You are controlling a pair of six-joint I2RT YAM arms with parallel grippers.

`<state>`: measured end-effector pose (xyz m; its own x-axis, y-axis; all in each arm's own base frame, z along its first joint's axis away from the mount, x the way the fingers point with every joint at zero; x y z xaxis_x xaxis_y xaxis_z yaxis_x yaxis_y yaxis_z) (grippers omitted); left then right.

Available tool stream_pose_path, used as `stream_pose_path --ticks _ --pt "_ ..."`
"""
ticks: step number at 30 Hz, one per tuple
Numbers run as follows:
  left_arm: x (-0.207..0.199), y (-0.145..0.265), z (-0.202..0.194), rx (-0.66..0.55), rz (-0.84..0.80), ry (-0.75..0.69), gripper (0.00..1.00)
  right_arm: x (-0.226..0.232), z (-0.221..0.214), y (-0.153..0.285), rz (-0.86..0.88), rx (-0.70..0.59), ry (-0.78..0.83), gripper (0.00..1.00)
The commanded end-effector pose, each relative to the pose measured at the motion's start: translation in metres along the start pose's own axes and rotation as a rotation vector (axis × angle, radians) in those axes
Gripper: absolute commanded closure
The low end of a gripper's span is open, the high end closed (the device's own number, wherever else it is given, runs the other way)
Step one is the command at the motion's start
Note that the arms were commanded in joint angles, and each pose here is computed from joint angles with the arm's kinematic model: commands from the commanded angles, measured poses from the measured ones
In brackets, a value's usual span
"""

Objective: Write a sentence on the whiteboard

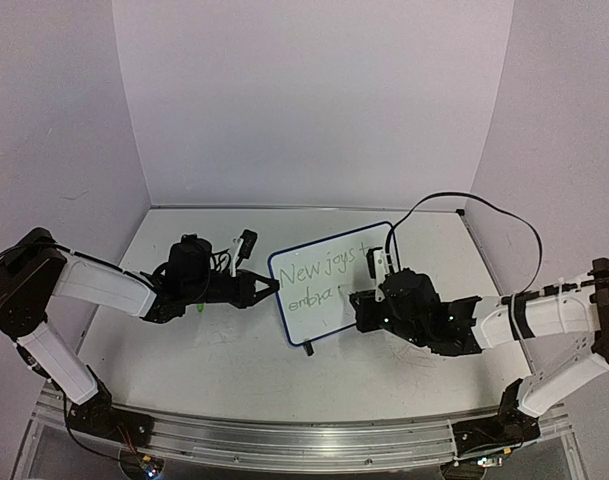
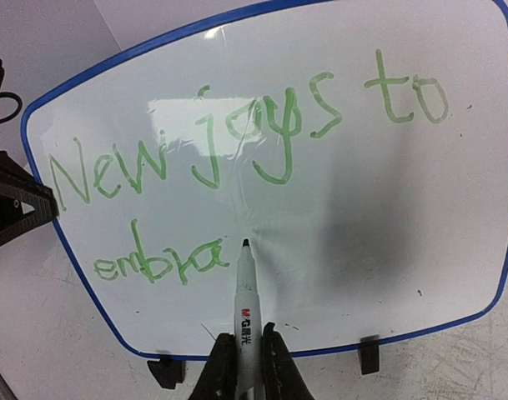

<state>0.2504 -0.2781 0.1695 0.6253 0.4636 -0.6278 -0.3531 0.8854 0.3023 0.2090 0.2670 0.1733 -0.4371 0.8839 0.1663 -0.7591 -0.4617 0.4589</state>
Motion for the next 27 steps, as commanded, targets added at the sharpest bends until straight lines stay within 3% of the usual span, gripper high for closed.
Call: stream_pose_path --ticks 1,18,27 --pt "-0.002 0.002 -0.001 0.024 0.015 -0.01 1.0 0.004 0.015 -0.004 -0.01 -0.05 -0.017 1.0" --pt "-0.002 0.002 -0.001 0.025 0.012 -0.007 1.0 0.008 0.017 -0.013 -0.016 -0.055 -0.009 1.0" --pt "-0.002 0.0 -0.001 0.027 0.012 -0.008 1.0 0.008 -0.003 -0.013 0.016 0.016 -0.007 1.0"
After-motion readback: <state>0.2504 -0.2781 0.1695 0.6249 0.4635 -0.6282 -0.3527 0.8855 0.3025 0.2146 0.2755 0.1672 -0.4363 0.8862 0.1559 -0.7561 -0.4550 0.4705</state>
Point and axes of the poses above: each gripper's point midway between its finger pads, its own y axis back along the fingers, its own x axis along the line the jaws close on, z = x × y, the point moved 8 cm from there along y, back along the fingers, and after that the axes turned 6 degrees about y, right-handed, at the moved point
